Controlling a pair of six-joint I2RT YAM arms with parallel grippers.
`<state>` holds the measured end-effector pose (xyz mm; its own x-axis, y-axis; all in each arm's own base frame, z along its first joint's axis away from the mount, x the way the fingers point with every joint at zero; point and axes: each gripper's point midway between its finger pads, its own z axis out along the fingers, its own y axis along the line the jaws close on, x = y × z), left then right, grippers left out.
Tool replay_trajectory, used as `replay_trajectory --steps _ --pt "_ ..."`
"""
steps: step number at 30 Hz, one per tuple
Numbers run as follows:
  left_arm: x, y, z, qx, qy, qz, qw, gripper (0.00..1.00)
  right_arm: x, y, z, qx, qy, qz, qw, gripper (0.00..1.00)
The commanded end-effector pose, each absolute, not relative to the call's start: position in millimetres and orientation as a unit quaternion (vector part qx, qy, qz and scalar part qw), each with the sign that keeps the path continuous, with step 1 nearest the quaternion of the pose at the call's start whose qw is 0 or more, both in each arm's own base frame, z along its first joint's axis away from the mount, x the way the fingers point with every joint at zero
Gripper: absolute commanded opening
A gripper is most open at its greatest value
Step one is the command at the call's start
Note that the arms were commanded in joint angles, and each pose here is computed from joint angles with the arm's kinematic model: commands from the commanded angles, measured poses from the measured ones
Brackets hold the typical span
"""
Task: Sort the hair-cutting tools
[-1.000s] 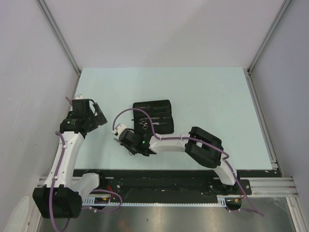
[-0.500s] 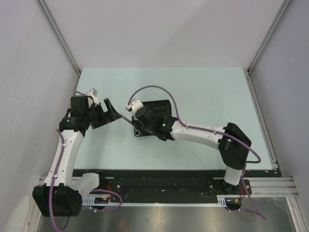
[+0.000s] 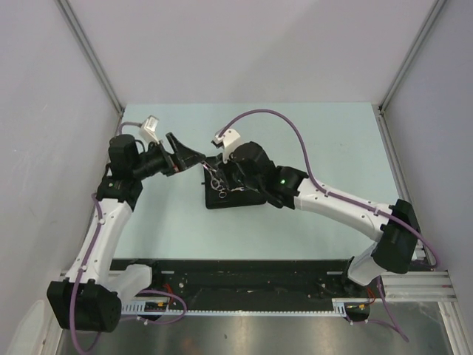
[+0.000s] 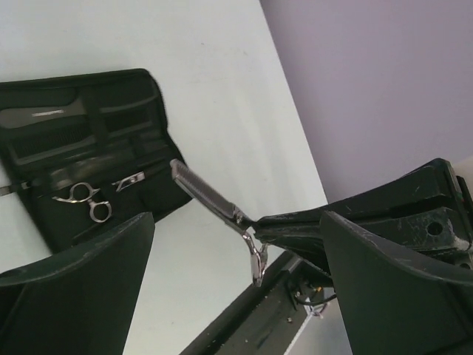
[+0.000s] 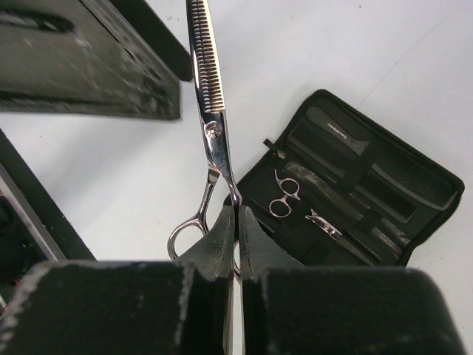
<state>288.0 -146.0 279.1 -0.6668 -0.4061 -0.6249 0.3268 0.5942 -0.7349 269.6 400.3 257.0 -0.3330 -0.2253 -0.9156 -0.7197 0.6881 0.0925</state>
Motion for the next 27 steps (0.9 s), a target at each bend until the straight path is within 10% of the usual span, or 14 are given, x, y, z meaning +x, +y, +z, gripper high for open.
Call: replay_trajectory --steps 1,13,17,21,25,27 --pt "293.1 -167.8 309.0 0.013 0.767 -0.482 0.423 1.0 264.2 394.2 294.1 -0.296 0.752 0.284 0.515 0.0" --pt "308.2 -181.5 303.1 -0.005 0.776 -0.487 0.401 0.41 266.3 385.8 304.8 -0.285 0.75 0.287 0.524 0.0" --pt "313.8 -180.4 299.4 -0.02 0.779 -0.484 0.398 0.01 268.0 385.7 303.9 -0.279 0.753 0.291 0.521 0.0" --pt "320.1 -178.8 305.0 -0.03 0.776 -0.479 0.409 0.0 270.0 384.0 305.7 -0.268 0.755 0.297 0.519 0.0" --pt "329.5 -176.5 320.6 -0.042 0.769 -0.476 0.425 0.0 282.0 368.5 324.3 -0.224 0.754 0.298 0.541 0.54" --pt "334.2 -174.8 333.6 -0.046 0.762 -0.475 0.438 0.0 288.9 357.8 335.3 -0.197 0.753 0.302 0.551 0.65"
